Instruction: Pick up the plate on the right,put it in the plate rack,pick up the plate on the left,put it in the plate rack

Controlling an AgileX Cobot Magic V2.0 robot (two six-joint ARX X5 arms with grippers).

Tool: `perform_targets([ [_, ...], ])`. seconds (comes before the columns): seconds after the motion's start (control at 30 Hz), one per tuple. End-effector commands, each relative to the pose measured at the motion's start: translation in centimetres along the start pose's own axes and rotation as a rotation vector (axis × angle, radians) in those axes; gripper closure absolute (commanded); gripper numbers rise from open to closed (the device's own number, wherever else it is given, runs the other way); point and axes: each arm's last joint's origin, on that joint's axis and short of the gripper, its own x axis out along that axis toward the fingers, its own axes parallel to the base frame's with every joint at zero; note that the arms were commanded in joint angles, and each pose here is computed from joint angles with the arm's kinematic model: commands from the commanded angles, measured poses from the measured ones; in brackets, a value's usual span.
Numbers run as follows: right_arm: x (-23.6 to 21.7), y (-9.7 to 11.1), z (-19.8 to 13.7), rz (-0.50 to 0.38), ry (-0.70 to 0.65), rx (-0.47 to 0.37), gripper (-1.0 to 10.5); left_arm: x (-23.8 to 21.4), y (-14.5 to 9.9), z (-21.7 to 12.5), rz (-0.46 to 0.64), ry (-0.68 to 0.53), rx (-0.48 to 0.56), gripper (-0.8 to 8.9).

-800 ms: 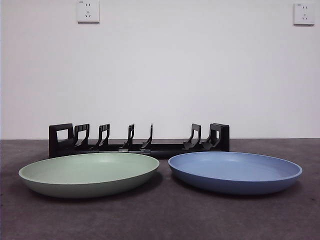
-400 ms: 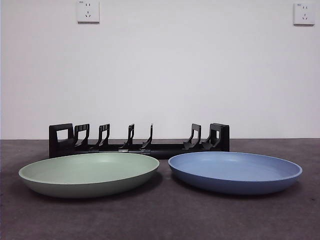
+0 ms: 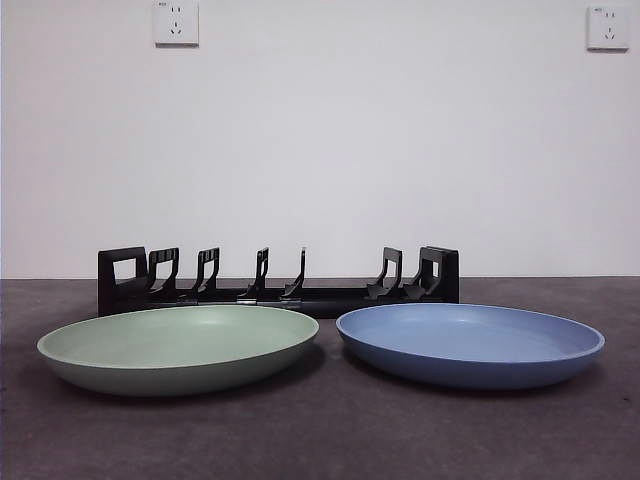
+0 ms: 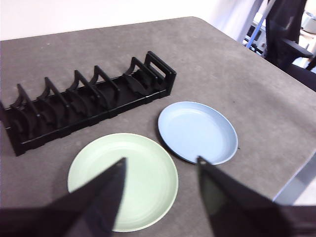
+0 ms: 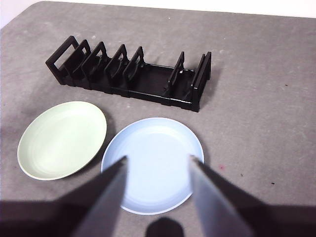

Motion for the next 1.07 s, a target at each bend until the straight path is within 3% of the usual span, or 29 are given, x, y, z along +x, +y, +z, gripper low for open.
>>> perform_targets([
  [0.03,0.1,0.0,0.1,0.015,-0.002,0.011,2.9,0.3,0.0,0.1,-0.023,0.005,0.032,1.53],
  [0.43,3.0,-1.1,0.7,0.028,0.1,0.071,2.9,1.0,-0.9,2.6,-0.129,0.019,0.161,1.54],
  [0.73,10.5,-3.8,0.5,0.037,0.349,0.18,3.0,2.8,-1.3,4.3,-0.22,0.072,0.204,1.54],
  [1.07,19.4,-6.9,-2.1,0.046,0.583,0.265,3.3,4.4,-1.6,4.1,-0.279,0.137,0.218,1.54],
])
